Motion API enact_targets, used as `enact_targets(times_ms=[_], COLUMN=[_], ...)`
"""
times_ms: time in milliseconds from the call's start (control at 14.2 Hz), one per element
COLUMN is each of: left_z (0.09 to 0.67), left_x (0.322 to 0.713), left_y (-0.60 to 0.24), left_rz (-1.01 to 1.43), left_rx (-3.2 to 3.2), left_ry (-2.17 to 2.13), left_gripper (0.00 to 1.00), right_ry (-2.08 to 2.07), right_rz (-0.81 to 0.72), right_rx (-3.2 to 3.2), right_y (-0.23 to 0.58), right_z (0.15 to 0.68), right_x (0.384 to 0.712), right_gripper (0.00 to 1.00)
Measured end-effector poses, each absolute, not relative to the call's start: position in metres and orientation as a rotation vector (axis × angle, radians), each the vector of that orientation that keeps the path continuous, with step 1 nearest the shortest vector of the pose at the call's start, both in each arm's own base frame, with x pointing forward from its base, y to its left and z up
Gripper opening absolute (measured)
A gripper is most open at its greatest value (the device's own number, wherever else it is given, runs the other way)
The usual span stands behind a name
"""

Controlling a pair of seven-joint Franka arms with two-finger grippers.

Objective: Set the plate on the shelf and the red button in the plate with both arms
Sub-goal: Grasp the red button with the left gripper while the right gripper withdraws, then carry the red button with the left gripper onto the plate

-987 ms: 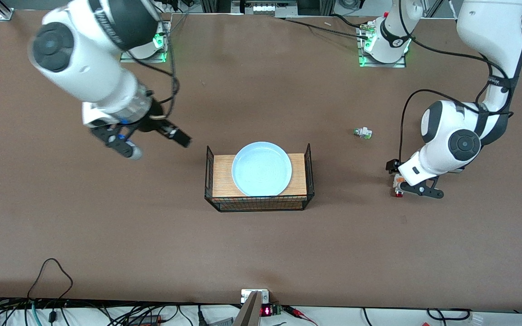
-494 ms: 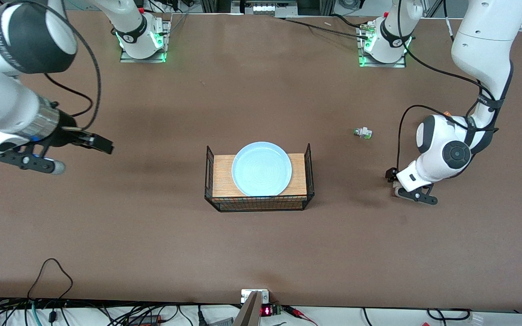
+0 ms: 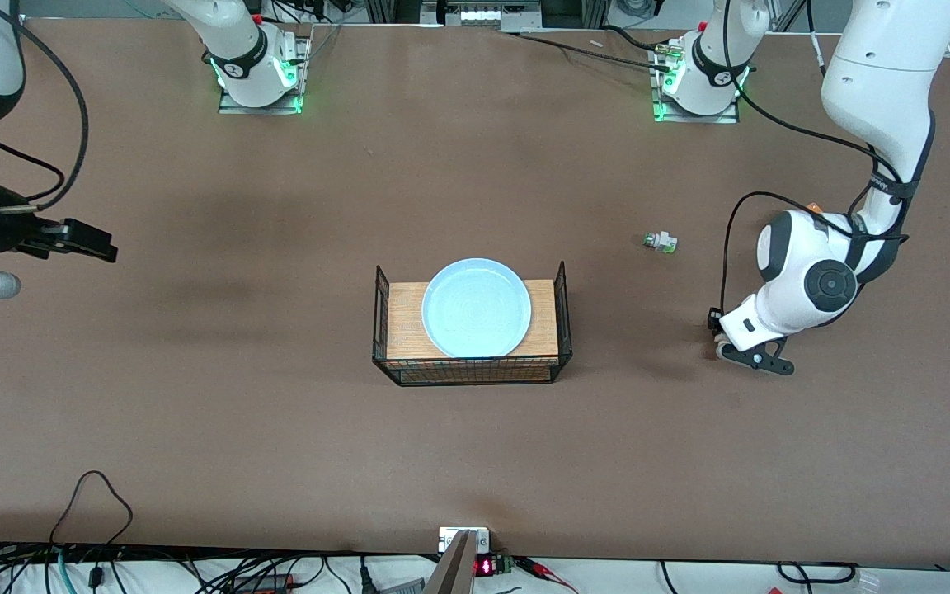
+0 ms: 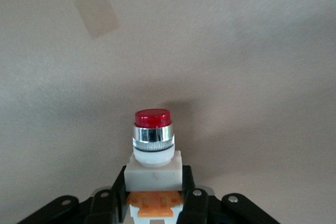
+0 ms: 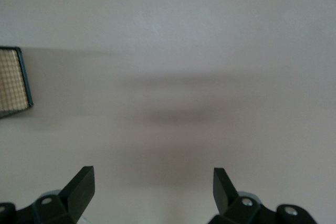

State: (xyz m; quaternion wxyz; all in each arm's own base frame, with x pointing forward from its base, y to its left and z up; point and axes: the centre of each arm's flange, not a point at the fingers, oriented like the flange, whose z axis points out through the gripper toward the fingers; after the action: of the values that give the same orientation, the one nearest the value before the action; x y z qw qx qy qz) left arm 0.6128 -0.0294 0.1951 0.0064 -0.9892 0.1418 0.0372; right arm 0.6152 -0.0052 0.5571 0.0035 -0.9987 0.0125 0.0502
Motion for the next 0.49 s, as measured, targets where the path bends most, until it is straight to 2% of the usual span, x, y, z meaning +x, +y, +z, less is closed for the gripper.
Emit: enact_targets(times_ms=[494], left_z=[0.346], left_x=[0.615], left_y=[-0.123], left_rz=[0.197], left_rx=[-3.141], left_ry=[0.614], left_gripper=[0.41], right_ry=[0.003], right_rz=[0.15], right_rx=[-3.123], right_y=[-0.02], right_z=[0.549], right_x=[0.6], right_gripper=[1.0])
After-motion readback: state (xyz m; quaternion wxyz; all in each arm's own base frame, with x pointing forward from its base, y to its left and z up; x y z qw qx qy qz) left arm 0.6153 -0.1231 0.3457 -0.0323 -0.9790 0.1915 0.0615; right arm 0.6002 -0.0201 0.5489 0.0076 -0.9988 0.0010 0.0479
